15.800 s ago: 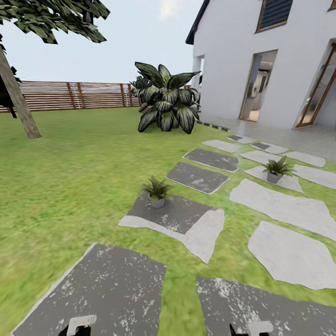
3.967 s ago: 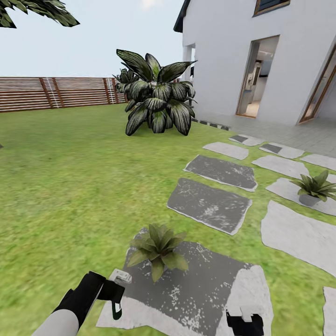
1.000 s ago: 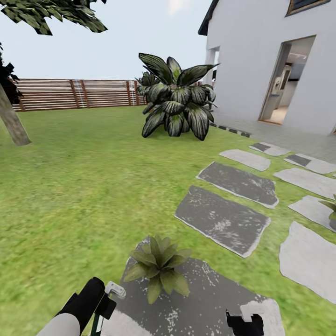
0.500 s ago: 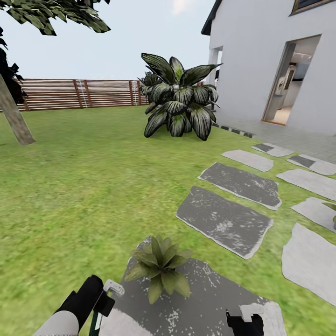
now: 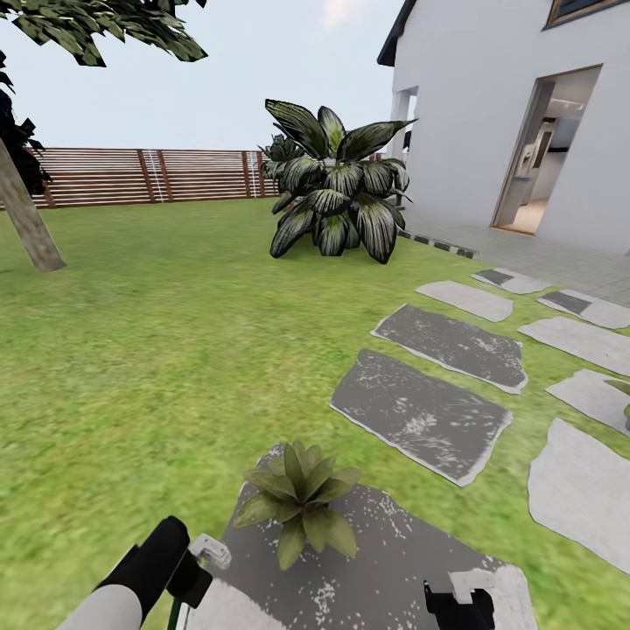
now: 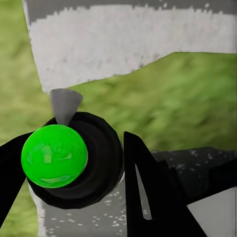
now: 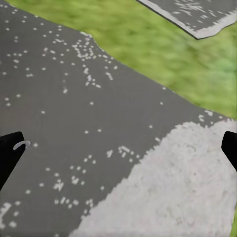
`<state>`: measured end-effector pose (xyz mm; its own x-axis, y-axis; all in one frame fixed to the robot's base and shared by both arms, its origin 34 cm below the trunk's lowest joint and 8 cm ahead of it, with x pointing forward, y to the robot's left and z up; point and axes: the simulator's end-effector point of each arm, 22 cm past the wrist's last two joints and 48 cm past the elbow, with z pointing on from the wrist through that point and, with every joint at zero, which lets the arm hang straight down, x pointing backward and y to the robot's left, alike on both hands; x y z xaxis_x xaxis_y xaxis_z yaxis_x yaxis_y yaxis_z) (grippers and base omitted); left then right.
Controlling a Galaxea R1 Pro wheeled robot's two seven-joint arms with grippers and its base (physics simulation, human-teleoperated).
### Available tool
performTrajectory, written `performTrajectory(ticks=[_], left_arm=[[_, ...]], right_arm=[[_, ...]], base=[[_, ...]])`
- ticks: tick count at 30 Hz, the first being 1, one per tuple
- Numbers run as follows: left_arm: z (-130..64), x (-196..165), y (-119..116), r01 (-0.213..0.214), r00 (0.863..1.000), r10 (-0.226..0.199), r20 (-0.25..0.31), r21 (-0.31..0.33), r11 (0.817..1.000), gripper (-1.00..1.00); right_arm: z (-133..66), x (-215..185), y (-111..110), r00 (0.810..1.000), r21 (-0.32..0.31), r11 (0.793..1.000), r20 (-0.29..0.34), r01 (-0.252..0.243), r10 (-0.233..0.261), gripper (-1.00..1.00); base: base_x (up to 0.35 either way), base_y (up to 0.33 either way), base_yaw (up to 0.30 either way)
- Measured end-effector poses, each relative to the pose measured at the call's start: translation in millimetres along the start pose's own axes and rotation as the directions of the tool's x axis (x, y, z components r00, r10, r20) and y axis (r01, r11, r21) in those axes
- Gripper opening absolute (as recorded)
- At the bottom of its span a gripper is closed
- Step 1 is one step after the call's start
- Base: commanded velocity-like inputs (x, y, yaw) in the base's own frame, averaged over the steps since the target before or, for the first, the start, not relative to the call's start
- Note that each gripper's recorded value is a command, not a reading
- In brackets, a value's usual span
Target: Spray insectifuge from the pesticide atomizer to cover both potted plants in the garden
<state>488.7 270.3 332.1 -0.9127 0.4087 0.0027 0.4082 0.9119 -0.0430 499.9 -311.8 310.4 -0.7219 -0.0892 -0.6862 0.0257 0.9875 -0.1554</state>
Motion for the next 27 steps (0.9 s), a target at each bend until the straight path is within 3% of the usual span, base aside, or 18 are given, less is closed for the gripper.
performTrajectory(ticks=[4,10,14,22,27], left_arm=[[-0.2,-2,-2,0.013,1.0,-0.013,0.006,0.006,1.0,-1.0],[1.2,-2,17,0.018,1.0,-0.018,0.006,-0.098,0.995,-1.0],[2.3,-3,17,0.02,1.0,-0.019,0.006,-0.103,0.995,-1.0],[1.3,-5,17,0.023,1.0,-0.022,0.013,-0.104,0.994,-1.0],[2.0,-9,12,0.054,0.998,-0.051,0.033,-0.076,0.996,-1.0]], right_arm=[[0.0,0,0,1.0,0.0,1.0,0.0,0.0,0.0,1.0],[0.1,2,1,1.0,-0.001,1.0,-0.003,0.0,0.0,1.0],[0.3,3,1,1.0,-0.001,1.0,-0.006,0.001,-0.001,1.0],[0.4,3,1,1.0,-0.001,1.0,-0.006,0.001,-0.001,1.0],[0.6,3,1,1.0,-0.001,1.0,-0.006,0.0,-0.001,1.0]], base=[[0.0,0.0,0.001],[0.0,0.0,0.121],[0.0,-0.048,0.085],[-0.005,-0.254,0.004],[-0.175,-0.159,0.001]])
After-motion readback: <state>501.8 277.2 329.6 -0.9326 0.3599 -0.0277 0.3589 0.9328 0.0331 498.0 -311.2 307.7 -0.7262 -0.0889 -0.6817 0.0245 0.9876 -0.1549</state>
